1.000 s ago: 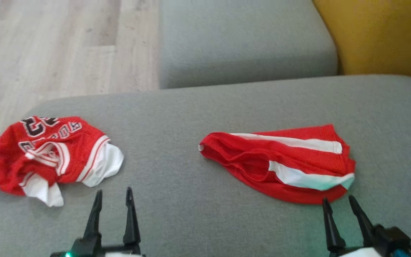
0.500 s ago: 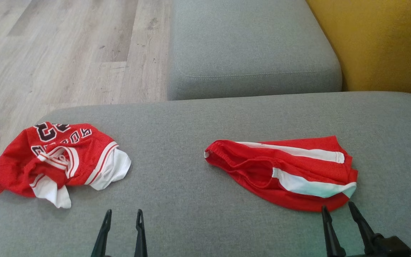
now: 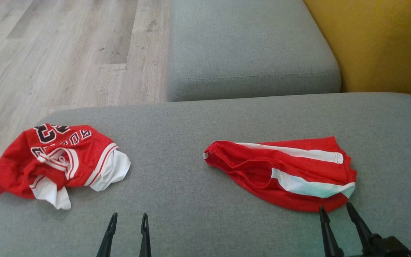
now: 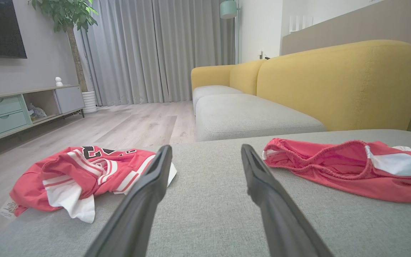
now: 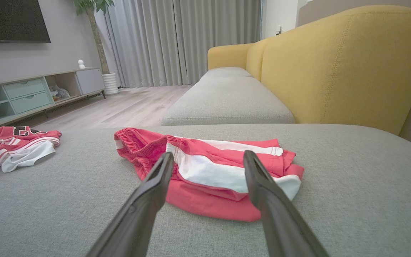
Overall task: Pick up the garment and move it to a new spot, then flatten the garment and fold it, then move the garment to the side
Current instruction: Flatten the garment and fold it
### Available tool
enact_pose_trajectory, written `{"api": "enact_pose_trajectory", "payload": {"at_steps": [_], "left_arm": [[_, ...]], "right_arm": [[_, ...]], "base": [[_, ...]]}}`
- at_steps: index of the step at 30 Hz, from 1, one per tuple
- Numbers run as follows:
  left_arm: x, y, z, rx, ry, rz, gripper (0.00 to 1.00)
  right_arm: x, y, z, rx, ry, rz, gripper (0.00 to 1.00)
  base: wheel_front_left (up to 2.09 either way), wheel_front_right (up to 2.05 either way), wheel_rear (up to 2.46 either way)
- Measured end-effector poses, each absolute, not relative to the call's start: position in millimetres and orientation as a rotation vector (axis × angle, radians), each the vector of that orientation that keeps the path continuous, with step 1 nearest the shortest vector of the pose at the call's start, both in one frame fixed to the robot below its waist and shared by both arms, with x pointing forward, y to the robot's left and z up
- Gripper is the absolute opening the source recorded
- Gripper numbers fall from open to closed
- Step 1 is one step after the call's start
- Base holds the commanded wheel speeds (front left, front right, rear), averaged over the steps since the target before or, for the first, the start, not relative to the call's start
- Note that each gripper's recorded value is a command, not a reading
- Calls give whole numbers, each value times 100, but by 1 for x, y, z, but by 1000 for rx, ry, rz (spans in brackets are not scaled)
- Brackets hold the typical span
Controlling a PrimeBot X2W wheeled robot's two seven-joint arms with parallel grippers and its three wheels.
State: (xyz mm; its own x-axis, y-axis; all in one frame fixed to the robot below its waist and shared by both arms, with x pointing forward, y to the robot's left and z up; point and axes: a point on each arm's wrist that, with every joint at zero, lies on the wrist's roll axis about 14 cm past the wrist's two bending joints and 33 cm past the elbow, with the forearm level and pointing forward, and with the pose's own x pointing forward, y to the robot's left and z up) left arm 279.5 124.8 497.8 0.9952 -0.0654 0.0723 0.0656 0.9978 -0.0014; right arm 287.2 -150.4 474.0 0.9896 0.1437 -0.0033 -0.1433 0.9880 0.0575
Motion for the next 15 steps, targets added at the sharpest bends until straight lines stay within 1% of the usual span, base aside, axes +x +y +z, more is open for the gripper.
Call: {"api": "enact_pose_trajectory", "payload": {"at_steps": [8,12,15], "left_arm": [[279,119,487,7,-36,-88,100],[277,94,471,-38,26,-175,100],[285,72,461,-84,73,-254,100]], "right_arm": [[286,-151,472,60,13,140,100],[283,-151,468,65,26,134,100],[279,-153,464,60,39,121,100]], "base": [[0,0,0],[0,0,0],[0,0,0]]}}
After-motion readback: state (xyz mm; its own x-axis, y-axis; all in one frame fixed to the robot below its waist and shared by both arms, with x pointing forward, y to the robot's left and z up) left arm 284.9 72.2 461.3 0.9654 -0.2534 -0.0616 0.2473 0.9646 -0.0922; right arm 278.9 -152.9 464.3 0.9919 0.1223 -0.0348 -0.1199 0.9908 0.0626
